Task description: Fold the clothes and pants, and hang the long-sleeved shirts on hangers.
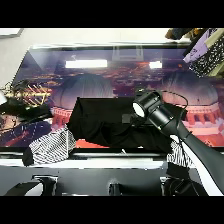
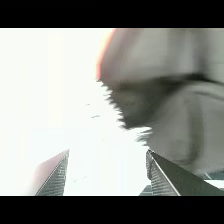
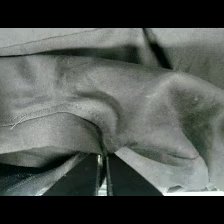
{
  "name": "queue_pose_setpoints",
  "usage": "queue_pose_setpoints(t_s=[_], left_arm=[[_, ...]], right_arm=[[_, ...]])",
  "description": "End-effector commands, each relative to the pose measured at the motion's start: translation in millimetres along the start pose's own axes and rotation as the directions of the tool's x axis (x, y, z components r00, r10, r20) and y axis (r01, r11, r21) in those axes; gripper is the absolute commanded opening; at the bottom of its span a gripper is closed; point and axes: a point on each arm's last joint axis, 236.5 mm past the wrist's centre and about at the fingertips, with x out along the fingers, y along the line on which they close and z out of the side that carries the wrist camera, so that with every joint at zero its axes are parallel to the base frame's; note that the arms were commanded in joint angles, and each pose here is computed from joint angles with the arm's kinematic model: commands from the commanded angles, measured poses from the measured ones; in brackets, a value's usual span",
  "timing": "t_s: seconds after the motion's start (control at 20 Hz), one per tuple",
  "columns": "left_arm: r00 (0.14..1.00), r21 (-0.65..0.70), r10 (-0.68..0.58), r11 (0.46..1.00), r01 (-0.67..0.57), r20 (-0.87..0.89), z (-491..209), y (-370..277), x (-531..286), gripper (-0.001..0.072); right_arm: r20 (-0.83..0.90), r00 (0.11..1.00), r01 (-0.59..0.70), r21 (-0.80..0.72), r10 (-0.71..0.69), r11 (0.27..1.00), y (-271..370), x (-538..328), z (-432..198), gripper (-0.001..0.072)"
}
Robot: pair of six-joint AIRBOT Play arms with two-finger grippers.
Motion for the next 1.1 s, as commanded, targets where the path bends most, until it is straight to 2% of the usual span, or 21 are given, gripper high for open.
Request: queue_pose_setpoints(t_s=[0.0,0.1,0.3,0.4,0.6,0.8,1.05], left_arm=[[0.998,-0.134,0.063,0.989,-0.062,0.003,-12.0,61.7,-5.6,0.0546],[0.996,-0.179,0.084,0.981,-0.078,0.027,-3.7,77.3,-4.4,0.0654],[0.986,-0.245,0.1,0.967,-0.065,0.132,18.3,124.0,-16.6,0.0657],[0.982,-0.234,0.085,0.971,-0.044,0.168,22.0,148.0,-21.4,0.0657],[0.973,-0.138,0.116,0.986,-0.089,0.201,31.6,176.7,-10.7,0.0657],[0.983,-0.069,0.101,0.993,-0.091,0.156,34.9,183.9,14.2,0.0657],[0.994,-0.059,0.078,0.996,-0.074,0.081,31.0,192.9,45.2,0.0656]], right_arm=[[-0.005,1.0,-0.004,-0.018,0.004,1.0,0.7,-0.7,-1.6,0.0032],[-0.006,1.0,-0.004,-0.029,0.004,1.0,0.6,-0.7,-1.7,0.0032],[-0.005,1.0,-0.005,-0.03,0.005,1.0,0.8,-0.7,-1.5,0.0032],[-0.005,1.0,-0.005,-0.033,0.005,0.999,0.8,-0.7,-1.4,0.0035],[-0.005,1.0,-0.004,-0.064,0.004,0.998,0.6,-0.7,-1.4,0.0033],[-0.005,1.0,-0.004,-0.064,0.004,0.998,0.6,-0.7,-1.4,0.0033],[-0.003,1.0,-0.005,-0.064,0.005,0.998,0.9,-0.7,-1.0,0.0033]])
